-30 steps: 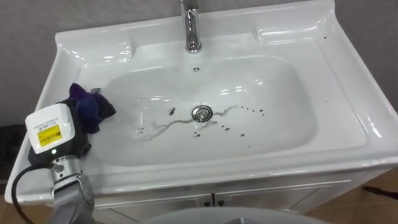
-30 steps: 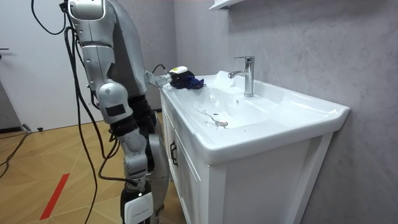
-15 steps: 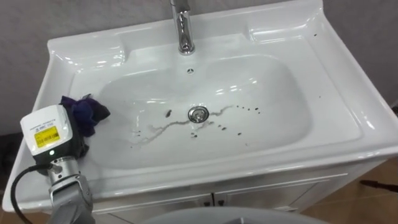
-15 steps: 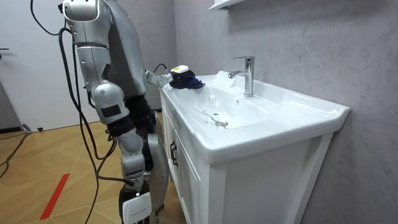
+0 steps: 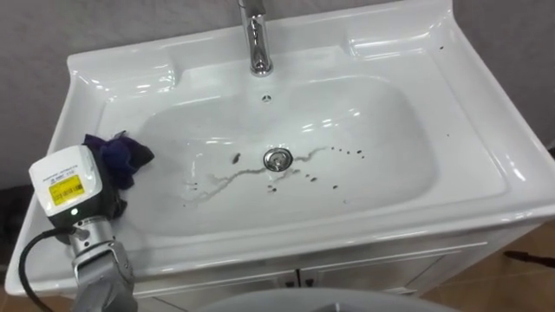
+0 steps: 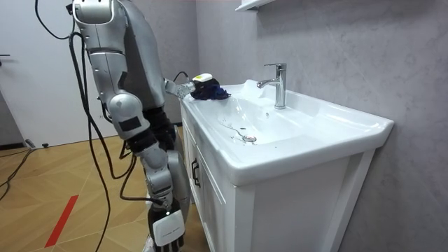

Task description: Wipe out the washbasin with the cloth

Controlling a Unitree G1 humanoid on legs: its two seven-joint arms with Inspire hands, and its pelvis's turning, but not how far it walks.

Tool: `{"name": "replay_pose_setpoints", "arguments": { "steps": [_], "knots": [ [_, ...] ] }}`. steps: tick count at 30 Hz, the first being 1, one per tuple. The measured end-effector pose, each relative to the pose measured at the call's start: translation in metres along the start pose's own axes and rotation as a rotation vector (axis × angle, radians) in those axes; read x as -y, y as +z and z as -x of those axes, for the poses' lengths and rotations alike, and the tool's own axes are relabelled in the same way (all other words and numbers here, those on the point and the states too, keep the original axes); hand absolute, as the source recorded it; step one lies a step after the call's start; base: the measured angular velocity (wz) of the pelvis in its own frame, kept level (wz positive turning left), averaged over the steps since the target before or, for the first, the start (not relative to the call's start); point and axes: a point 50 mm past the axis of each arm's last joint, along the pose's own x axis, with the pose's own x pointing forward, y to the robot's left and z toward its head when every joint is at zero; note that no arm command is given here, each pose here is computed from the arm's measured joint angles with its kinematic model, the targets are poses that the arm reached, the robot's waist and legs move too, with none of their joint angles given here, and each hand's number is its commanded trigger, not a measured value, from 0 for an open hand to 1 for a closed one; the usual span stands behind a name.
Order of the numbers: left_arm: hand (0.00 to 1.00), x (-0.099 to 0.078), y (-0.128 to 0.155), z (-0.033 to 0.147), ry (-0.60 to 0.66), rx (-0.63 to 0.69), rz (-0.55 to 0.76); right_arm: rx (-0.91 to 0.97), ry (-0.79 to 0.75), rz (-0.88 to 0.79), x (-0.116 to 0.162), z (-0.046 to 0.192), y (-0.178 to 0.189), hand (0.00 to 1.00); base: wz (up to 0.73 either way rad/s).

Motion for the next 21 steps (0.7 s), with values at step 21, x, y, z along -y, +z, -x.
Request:
{"name": "replay_pose_setpoints", "arguments": {
  "steps": [21],
  "knots": [
    [1.00,-0.027,0.061,0.003,-0.065,0.182,0.329,0.028,-0.017,-0.003,-0.010,-0.003,0.001,0.00,0.00]
  ]
}}
